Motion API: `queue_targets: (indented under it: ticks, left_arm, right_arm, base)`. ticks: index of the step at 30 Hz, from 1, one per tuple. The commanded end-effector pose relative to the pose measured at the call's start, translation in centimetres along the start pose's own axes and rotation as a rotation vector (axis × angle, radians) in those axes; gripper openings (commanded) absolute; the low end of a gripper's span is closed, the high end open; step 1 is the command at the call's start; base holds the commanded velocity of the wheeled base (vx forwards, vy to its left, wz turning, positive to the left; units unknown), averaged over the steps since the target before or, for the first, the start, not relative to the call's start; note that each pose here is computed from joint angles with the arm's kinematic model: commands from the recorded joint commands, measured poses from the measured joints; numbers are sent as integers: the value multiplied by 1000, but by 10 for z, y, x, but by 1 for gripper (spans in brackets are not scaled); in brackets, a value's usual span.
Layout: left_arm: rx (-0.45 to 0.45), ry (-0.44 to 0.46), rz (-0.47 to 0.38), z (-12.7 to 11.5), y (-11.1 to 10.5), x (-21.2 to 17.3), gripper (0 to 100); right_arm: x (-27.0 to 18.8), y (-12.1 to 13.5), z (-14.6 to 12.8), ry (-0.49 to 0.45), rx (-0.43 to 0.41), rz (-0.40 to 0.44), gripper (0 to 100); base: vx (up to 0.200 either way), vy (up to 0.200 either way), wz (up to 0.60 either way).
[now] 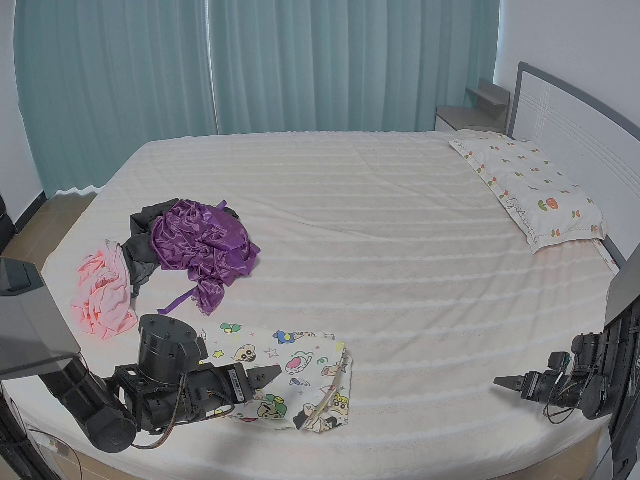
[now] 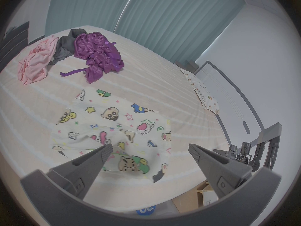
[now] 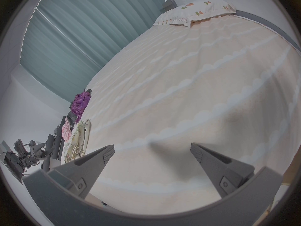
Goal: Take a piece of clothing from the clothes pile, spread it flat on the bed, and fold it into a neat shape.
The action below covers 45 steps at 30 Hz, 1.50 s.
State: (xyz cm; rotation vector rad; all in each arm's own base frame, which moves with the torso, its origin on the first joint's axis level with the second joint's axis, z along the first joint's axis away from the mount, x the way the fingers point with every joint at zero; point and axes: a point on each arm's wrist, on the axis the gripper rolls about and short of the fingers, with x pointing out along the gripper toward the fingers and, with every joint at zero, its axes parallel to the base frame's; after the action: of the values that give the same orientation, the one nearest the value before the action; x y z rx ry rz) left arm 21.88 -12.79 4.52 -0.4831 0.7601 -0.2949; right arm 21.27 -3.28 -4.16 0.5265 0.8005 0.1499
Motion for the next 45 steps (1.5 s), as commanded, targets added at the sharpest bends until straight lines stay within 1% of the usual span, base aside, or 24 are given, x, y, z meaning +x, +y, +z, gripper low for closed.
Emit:
queue_targets:
  ticks: [1,3,4,5,7,8,9,11,13,16,19,21,22,25,30,31,36,40,45]
  left_arm:
    - [-29,5,11,5,10,2,100]
    - [-34,5,12,6,12,2,100]
    - [-34,5,12,6,12,2,100]
    - [-40,9,9,8,14,2,100]
    - [-46,20,-1,8,16,2,100]
    - [-48,21,-2,8,16,2,100]
    - [-60,29,-10,11,20,2,100]
    - [-65,31,-13,12,22,1,100]
    - [-75,41,-21,13,25,2,100]
    - [-85,54,-25,13,28,4,100]
    - [-90,84,-27,10,30,8,100]
    - [-92,88,-27,9,31,8,100]
    - [-102,117,-30,6,34,14,100]
    - [-127,135,-59,2,39,21,100]
    - [-152,124,-74,-4,44,29,100]
    - [-154,123,-74,-6,47,34,100]
    - [-161,129,-71,-10,50,40,100]
    - [-173,130,-77,-9,49,41,100]
    - [-197,112,-89,-7,48,42,100]
  right_arm:
    - [-9,20,9,-53,-21,54,100]
    - [-12,31,13,-73,-3,89,100]
    - [-12,31,13,-73,-3,89,100]
    - [-15,47,14,-82,5,138,100]
    - [-15,60,14,-79,2,174,100]
    - [-15,62,13,-79,0,179,100]
    - [-12,83,5,-57,-34,207,100]
    - [-11,90,2,-50,-51,210,100]
    - [-8,107,-9,-31,-104,224,100]
    - [-4,129,-22,0,-172,278,100]
    - [-2,142,-31,40,-196,325,100]
    - [-2,143,-32,43,-196,330,100]
    - [5,154,-37,67,-185,373,100]
    - [7,157,-43,103,-155,383,100]
    - [12,156,-48,127,-154,369,100]
    - [13,158,-50,138,-161,374,100]
    - [21,155,-58,171,-171,350,100]
    - [27,162,-68,197,-199,367,100]
    - [37,168,-69,179,-210,374,100]
  base:
    - [0,200,0]
    - [0,200,0]
    - [0,200,0]
    - [0,200,0]
    - [0,200,0]
    - [0,200,0]
    - [0,200,0]
    - [0,200,0]
    - [0,200,0]
    - [0,133,0]
    - [0,0,0]
    - [0,0,0]
    - [0,0,0]
    - [0,0,0]
    - [0,0,0]
    - [0,0,0]
    - [0,0,0]
    - [0,0,0]
    - [0,0,0]
